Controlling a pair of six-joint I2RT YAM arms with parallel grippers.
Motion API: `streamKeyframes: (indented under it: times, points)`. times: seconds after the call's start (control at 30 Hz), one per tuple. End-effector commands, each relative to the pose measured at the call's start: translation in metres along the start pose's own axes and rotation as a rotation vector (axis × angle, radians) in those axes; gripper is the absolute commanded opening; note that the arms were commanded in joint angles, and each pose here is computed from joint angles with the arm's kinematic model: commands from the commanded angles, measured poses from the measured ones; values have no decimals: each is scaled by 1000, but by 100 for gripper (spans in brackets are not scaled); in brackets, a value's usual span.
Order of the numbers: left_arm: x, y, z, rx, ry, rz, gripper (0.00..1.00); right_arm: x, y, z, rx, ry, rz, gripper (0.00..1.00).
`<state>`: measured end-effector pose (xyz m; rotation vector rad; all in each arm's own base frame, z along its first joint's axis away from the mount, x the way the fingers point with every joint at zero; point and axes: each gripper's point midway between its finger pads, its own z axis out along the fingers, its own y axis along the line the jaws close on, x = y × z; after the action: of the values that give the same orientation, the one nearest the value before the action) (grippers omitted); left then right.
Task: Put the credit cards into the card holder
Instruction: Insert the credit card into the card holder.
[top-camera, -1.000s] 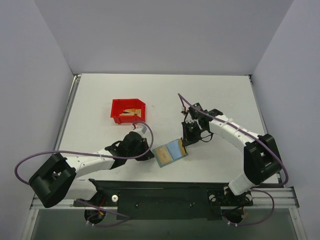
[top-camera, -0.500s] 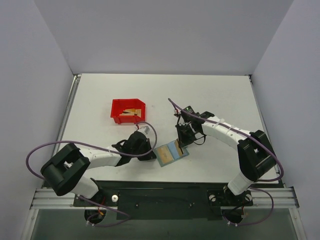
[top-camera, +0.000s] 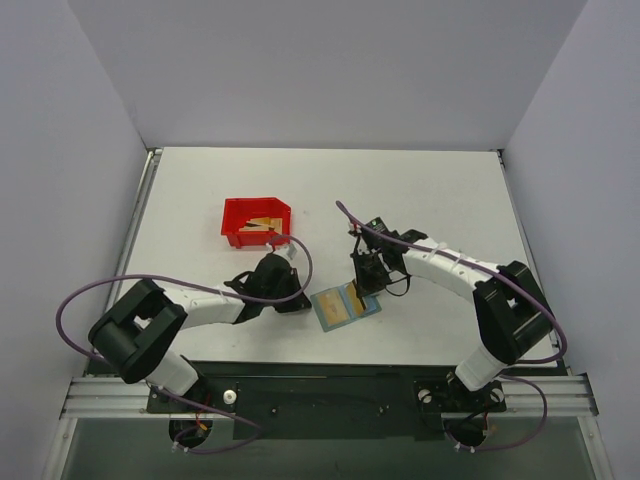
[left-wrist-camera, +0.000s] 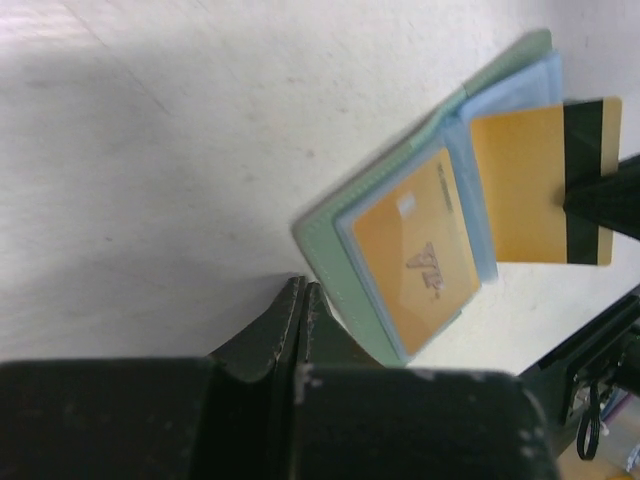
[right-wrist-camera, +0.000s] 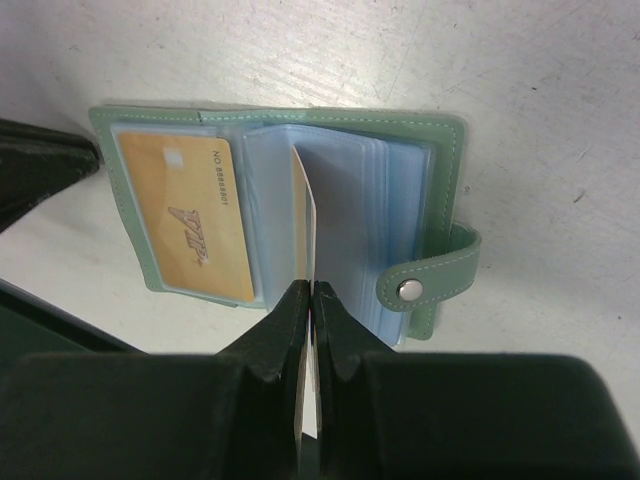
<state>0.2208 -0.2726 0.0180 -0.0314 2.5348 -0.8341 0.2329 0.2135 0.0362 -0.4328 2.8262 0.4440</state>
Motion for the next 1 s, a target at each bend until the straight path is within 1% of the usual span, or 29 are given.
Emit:
streamKeyframes:
  times: [0.0, 0.3, 0.47, 0.57, 0.63, 0.7, 0.8, 0.97]
  points:
    - [-15, 26, 0, -106, -15, 19, 0, 21, -2, 9, 25, 45, 22, 0]
    - [-34, 27, 3, -101, -25, 25, 0, 29, 9, 17, -14, 11, 148, 0]
    - [-48, 16, -7, -86, -63, 47, 0, 33, 18, 20, -53, -15, 246, 0]
    - [-54, 12, -15, -86, -89, 63, 0, 35, 21, 22, -69, -24, 264, 0]
    - [-63, 3, -24, -61, -123, 76, 0, 34, 21, 22, -66, -29, 268, 0]
    - [-60, -3, -28, -32, -119, 87, 0, 33, 21, 22, -67, -30, 269, 0]
    - [-59, -30, -34, 78, -128, 128, 0, 34, 22, 23, -75, -25, 266, 0]
    - [-49, -70, -30, 180, -110, 212, 0, 36, 22, 26, -80, -18, 274, 0]
